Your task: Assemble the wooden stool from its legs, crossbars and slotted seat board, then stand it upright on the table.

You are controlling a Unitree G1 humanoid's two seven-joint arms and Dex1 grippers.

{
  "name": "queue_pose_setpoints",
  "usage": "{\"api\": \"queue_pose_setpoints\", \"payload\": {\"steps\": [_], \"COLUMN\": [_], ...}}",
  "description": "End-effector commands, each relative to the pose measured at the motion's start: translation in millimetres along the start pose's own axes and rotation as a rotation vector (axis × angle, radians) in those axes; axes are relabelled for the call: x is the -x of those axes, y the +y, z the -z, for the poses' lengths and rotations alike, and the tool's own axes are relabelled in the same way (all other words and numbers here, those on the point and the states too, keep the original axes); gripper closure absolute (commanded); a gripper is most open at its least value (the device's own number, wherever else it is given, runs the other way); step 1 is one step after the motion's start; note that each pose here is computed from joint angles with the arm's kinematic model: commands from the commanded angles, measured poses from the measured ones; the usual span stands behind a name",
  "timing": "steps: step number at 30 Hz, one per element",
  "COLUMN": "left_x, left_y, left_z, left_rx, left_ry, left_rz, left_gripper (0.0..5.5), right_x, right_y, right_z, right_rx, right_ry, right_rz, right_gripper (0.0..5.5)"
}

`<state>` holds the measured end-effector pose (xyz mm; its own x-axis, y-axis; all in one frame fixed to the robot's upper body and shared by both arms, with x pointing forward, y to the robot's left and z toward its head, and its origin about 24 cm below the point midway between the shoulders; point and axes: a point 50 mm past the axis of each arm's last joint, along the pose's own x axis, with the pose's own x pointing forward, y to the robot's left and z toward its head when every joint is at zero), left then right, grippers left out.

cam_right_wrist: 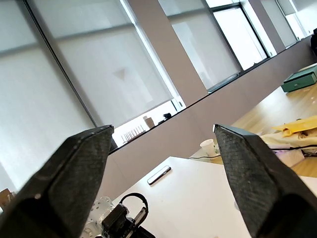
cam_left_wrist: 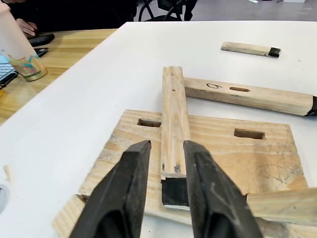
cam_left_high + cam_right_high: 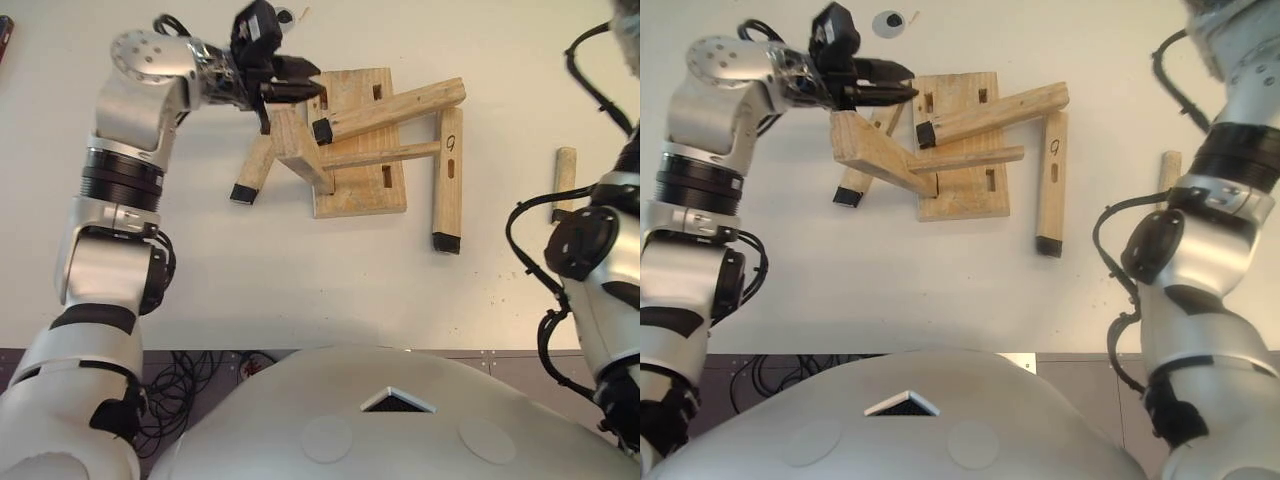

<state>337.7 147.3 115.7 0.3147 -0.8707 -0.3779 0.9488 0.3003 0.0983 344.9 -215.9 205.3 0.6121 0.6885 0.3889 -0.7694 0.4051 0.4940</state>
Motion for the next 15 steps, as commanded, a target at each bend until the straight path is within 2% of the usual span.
{"api": "queue_pose_setpoints", "payload": {"steps": [1, 9, 15], "left_x": [-10, -28, -35], "left_y": [-5, -4, -1], "left_z": [16, 31, 45], "left_rx": [0.019, 0.082, 0.089], "left_ry": [0.043, 0.119, 0.198], "left_rz": [0.025, 0.034, 0.007], "left_gripper": [3.7, 2.58, 2.53], "right_x": [6, 9, 8], "right_y": [0, -1, -1], "right_z": [5, 11, 14], "right_rx": [0.002, -0.001, -0.008], "right_ry": [0.008, 0.01, 0.016], "right_rz": [0.03, 0.053, 0.051], "right_gripper": [1.81, 1.81, 1.81]}}
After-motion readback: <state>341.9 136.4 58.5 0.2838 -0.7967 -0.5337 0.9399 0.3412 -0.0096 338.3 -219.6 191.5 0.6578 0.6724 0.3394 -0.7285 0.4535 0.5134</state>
